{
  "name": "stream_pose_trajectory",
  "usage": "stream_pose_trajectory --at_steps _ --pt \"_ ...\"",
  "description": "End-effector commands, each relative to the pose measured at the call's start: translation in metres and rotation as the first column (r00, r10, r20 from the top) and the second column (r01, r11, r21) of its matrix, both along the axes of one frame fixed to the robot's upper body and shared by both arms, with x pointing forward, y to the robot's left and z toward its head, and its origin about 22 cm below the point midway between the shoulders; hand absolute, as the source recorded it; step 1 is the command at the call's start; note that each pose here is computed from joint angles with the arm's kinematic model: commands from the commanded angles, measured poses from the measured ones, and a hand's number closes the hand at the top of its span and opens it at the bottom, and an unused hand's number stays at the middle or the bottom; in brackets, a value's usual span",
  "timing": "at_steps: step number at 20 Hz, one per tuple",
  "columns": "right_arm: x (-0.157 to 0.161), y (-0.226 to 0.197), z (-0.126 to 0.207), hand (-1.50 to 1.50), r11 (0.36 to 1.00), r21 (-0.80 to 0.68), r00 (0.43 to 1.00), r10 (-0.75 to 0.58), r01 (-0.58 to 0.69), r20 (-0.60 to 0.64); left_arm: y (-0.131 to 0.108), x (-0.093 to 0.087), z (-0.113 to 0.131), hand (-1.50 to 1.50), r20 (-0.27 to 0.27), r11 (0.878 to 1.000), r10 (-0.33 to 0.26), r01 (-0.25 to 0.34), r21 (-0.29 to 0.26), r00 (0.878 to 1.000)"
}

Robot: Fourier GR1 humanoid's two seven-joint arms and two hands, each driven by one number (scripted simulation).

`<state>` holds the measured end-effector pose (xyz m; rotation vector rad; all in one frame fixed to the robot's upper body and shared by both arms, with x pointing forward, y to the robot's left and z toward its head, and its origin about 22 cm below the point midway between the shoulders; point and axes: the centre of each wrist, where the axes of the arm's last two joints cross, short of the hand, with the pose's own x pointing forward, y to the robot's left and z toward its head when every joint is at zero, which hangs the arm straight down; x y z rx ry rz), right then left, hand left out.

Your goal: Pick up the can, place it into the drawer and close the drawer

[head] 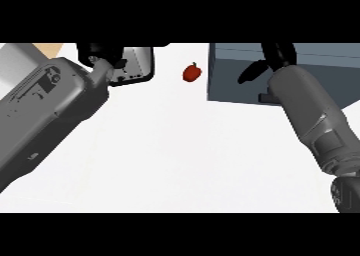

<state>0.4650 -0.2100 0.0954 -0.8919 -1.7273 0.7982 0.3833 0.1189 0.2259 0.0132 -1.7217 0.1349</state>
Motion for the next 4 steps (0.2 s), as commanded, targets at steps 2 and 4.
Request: stream_pose_trajectory --at_steps 2,4 --pt "0.009 0.012 0.031 -1.50 0.957 0.289 0.999 0.016 -0.030 0.051 0.004 -0.001 -0.005 -1.50 0.008 1.000 0.019 -0.019 0.011 1.000" --pt "0.010 0.024 0.034 -1.50 0.955 0.293 0.999 0.022 -0.035 0.049 0.005 -0.005 0.001 -1.50 -0.001 1.000 -0.004 0.004 0.013 1.000"
